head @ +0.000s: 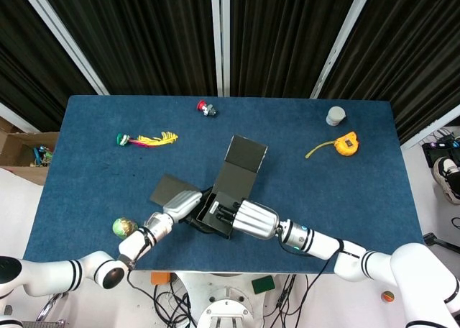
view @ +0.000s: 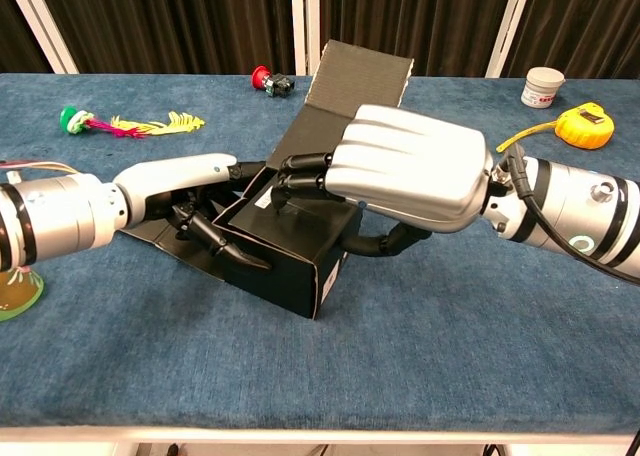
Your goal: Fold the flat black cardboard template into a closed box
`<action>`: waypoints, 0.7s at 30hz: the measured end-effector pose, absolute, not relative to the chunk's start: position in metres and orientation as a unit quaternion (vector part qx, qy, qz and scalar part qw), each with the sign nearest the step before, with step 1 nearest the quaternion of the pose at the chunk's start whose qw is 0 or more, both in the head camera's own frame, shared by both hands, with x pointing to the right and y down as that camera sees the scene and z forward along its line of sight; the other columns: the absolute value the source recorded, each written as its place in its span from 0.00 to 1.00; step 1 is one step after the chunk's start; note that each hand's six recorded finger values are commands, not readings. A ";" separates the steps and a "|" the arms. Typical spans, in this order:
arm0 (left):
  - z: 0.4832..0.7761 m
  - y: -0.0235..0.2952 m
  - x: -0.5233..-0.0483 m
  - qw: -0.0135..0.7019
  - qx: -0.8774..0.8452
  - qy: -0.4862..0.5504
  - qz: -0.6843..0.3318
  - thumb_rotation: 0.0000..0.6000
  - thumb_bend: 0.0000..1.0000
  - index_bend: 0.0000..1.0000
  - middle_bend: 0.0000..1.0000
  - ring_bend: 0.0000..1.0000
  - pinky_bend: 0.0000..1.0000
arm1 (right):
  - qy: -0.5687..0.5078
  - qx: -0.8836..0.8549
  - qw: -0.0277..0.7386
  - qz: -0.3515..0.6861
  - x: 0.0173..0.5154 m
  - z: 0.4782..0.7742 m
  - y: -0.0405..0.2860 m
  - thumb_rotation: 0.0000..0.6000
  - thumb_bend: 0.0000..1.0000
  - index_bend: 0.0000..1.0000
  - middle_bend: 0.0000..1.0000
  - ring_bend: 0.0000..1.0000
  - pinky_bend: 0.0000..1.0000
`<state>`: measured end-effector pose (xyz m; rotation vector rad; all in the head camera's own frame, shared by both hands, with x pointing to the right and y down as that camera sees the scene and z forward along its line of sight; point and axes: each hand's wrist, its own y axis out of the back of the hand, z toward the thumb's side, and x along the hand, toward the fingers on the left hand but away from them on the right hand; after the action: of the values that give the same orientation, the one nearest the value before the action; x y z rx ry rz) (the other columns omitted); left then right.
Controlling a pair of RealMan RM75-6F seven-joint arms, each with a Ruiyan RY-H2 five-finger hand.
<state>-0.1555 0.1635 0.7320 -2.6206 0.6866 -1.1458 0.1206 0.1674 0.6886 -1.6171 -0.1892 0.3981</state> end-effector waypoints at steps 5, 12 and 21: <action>0.730 0.163 -0.153 0.102 -0.887 0.236 -0.383 0.80 0.00 0.08 0.18 0.48 0.88 | -0.080 -0.717 0.669 0.179 0.119 0.690 0.168 1.00 0.33 0.34 0.34 0.70 1.00; 0.729 0.163 -0.153 0.113 -0.886 0.233 -0.384 0.78 0.00 0.05 0.15 0.48 0.88 | -0.081 -0.720 0.666 0.178 0.119 0.690 0.170 1.00 0.33 0.34 0.35 0.70 1.00; 0.732 0.163 -0.153 0.103 -0.886 0.233 -0.387 0.77 0.00 0.03 0.13 0.48 0.88 | -0.081 -0.720 0.666 0.179 0.124 0.689 0.173 1.00 0.33 0.34 0.35 0.70 1.00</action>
<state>-0.1529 0.1631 0.7320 -2.6149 0.6867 -1.1414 0.1236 0.1731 0.6888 -1.6255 -0.1821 0.4034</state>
